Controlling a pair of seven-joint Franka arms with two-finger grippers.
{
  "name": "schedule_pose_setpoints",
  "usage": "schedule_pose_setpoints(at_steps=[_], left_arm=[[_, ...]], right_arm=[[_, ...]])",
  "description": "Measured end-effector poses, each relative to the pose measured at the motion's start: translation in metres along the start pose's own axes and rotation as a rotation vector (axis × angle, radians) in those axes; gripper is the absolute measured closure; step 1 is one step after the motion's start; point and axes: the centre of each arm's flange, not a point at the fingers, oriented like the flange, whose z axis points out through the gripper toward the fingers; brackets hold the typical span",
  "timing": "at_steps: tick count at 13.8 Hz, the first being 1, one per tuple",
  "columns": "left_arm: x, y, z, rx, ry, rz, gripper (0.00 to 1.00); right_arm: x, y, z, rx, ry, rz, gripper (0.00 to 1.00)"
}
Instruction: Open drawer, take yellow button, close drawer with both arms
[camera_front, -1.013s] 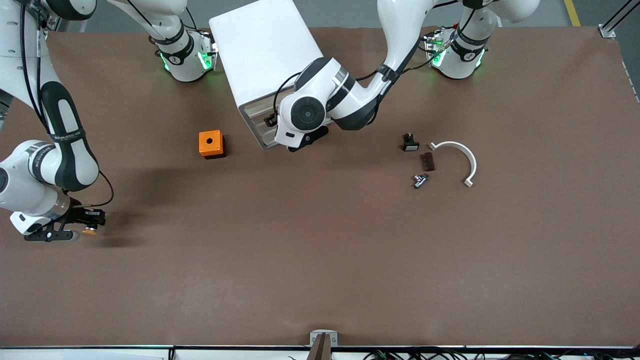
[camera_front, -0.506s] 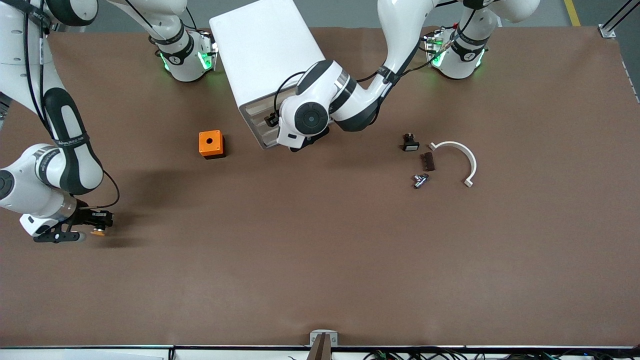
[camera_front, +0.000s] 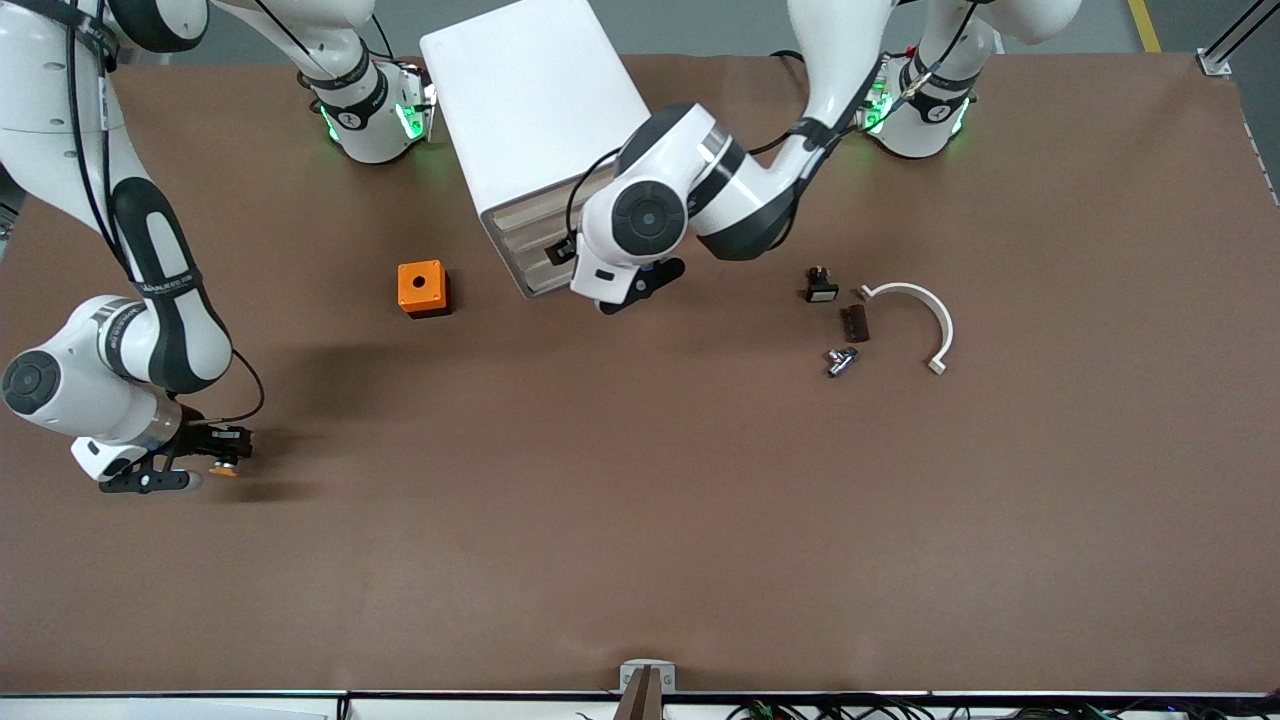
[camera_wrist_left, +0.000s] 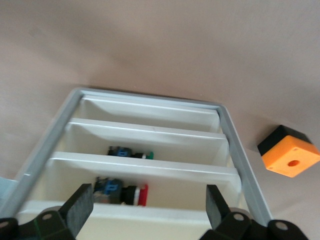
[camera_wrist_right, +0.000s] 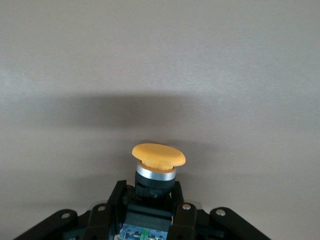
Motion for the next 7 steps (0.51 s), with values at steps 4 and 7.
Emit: schedule_pose_setpoints(at_steps=[4, 7], left_arm=[[0.013, -0.048, -0.134, -0.109, 0.041, 0.089, 0.00], [0.006, -0.107, -0.215, -0.077, 0.172, 0.218, 0.00]], right_arm=[[0.006, -0.030, 0.001, 0.004, -0.007, -0.007, 0.60], [0.007, -0.052, 0.003, 0.005, -0.014, 0.028, 0.60]])
